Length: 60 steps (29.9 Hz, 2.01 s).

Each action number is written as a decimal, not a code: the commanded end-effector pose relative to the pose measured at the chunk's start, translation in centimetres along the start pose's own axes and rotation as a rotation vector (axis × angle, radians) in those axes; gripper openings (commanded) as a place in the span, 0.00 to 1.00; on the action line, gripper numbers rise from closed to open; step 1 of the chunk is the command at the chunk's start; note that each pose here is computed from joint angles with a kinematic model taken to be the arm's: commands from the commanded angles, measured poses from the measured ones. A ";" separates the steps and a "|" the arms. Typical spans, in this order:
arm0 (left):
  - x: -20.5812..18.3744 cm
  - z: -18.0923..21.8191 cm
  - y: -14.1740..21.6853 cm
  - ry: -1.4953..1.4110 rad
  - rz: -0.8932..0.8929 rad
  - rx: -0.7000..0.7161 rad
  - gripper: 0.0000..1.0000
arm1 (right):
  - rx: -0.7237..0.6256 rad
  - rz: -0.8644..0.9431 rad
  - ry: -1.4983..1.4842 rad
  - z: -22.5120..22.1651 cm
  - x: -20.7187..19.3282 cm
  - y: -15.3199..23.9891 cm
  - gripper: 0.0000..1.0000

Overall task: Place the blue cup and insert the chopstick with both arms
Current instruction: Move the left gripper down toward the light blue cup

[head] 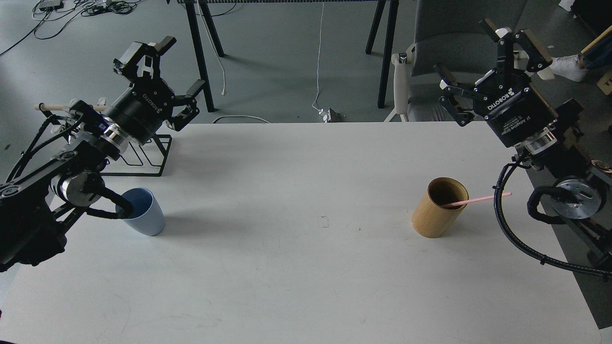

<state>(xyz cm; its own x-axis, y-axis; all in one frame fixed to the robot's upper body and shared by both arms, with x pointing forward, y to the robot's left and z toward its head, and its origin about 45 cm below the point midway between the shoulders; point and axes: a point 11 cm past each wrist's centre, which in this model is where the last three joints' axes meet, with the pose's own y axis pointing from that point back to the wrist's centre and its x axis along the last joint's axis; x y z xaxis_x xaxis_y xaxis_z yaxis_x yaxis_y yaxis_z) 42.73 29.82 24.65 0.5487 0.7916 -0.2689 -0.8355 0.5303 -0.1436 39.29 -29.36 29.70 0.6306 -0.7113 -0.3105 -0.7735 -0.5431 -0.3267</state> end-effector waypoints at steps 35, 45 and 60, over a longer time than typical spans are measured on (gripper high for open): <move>1.1 11.0 5.4 -0.475 -0.124 0.138 0.99 | 0.035 0.037 -0.035 0.3 0.4 0.7 0.91; 5.3 10.4 14.3 -1.025 -0.233 0.681 0.99 | 0.012 0.065 -0.042 1.1 0.9 2.0 0.92; 10.6 0.9 20.3 -1.139 -0.401 1.169 0.99 | 0.009 0.068 -0.040 1.2 1.1 2.1 0.92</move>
<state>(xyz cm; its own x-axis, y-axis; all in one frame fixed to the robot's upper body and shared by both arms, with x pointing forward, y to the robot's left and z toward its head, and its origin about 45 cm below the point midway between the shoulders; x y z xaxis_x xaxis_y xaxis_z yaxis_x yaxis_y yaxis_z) 31.40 49.84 20.44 0.8780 0.0948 0.4692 -0.4775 0.2439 0.8441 38.41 -30.63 27.68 0.5803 -0.7262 -0.3687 -0.8130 -0.4903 -0.3140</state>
